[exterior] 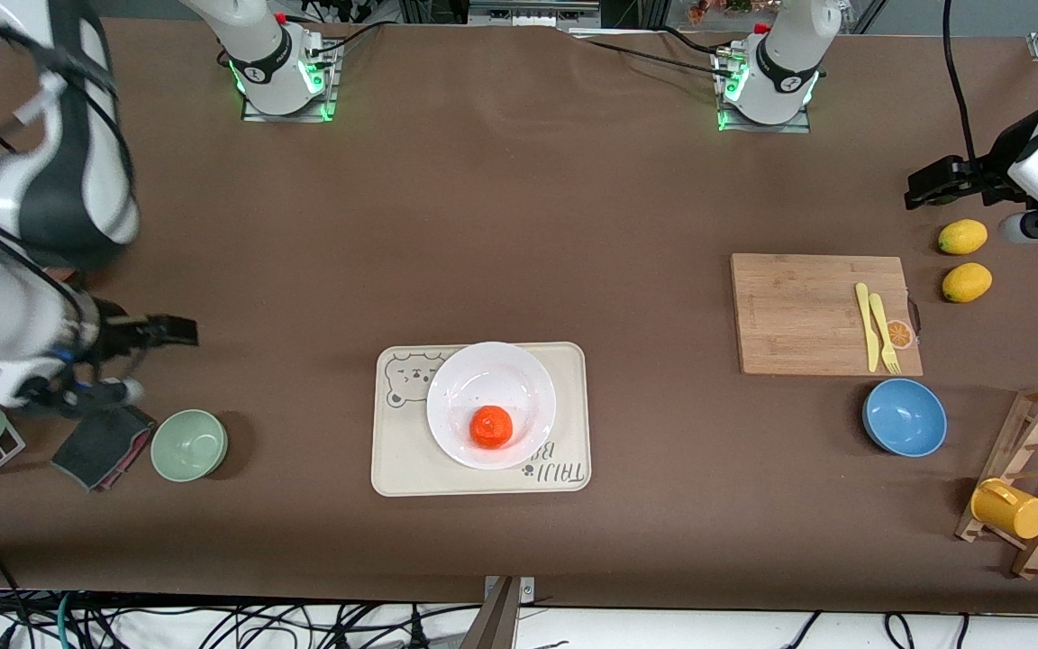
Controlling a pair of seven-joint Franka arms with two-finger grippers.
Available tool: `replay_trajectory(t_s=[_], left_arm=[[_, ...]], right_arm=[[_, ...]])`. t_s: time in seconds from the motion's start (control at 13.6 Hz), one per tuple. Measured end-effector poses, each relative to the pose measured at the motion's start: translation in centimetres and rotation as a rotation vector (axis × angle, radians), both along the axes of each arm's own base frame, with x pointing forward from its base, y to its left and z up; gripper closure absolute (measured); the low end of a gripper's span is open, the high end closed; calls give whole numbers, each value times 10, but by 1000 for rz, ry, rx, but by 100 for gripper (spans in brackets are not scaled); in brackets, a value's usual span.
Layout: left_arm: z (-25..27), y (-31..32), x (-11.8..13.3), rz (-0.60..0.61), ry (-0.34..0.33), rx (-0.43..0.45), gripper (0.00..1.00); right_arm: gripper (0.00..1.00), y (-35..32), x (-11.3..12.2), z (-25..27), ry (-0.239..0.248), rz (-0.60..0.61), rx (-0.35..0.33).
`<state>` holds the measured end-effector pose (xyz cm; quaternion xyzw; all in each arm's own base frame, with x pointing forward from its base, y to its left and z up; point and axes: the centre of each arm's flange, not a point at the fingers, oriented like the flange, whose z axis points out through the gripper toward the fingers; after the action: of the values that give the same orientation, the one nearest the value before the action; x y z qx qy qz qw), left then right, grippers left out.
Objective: Place orange and plate with both arms
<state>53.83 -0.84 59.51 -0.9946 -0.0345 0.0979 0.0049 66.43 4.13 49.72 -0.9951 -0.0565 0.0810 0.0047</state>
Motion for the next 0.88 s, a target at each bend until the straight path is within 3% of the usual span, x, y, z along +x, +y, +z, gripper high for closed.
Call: replay_trajectory(t_s=[0.22,0.37,0.52,0.66,0.74,0.88], left_arm=[[0,1,0,2,1,0,0],[0,2,0,3,1,0,0],[0,2,0,4,0,0,0],[1,2,0,4,-4,0,0],[2,2,0,4,-8,0,0],[3,5,1,9,-11,0,0]], right_arm=[[0,0,-42,64,41,-95,1],[0,-1,-55,77,56,-110,-25],[0,-6,-51,69,20,-113,-53],[0,-10,-49,55,-74,-118,-39],[0,-14,-56,48,-104,-122,-31],[0,-30,-81,49,-111,-137,-25]])
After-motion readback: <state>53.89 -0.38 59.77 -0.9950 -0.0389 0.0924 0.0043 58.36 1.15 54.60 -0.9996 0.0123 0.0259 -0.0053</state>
